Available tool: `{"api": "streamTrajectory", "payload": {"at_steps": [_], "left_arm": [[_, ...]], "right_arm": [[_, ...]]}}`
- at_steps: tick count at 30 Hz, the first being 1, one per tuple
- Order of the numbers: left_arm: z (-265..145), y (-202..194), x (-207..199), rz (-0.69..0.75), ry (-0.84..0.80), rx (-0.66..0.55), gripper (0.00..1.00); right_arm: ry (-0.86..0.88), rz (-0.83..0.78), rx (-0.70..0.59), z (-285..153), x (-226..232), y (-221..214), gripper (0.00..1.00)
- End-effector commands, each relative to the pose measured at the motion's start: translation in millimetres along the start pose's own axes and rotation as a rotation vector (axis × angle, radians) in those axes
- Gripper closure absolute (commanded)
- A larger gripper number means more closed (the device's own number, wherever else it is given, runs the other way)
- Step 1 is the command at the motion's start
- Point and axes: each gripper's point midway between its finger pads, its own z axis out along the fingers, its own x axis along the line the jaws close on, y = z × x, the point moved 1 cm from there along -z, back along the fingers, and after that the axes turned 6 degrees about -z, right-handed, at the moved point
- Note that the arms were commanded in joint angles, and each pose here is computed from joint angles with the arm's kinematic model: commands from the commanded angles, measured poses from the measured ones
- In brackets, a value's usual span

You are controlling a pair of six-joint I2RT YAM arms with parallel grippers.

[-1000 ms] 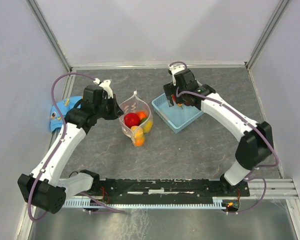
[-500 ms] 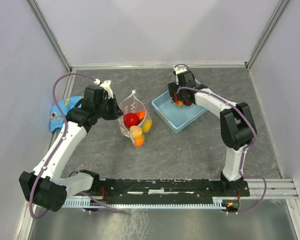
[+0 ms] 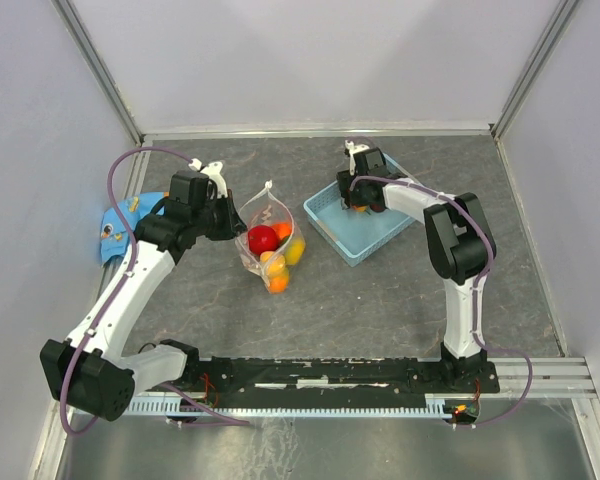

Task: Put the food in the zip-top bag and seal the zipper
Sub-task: Pick up the fake fruit from the bin, then place the fake fruit in the zipper food storage bag.

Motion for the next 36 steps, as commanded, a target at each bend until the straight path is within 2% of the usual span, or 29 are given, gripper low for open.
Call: {"api": "streamTrajectory", "payload": {"at_steps": [1, 6, 17, 29, 36], "left_arm": [[0, 9, -3, 0.04, -0.028, -0.038, 0.97], [-1, 10, -4, 0.041, -0.032, -0.042, 0.97], [-8, 13, -9, 0.044, -0.067, -0.071, 0.97], [-13, 16, -14, 0.044, -0.097, -0.097, 0.97], [-13, 15, -16, 0.044, -0.109, -0.093, 0.97]], "right_arm": [[0.049, 0.023, -0.095, -5, 5, 32, 0.35], [0.061, 0.033, -0.1, -23, 7, 30, 0.45], [0.082, 0.064, -0.201, -105, 14, 49, 0.47], [0.169, 0.027, -0.347, -207, 77, 71, 0.46], [0.282, 0.034, -0.481, -263, 124, 89, 0.46]]}}
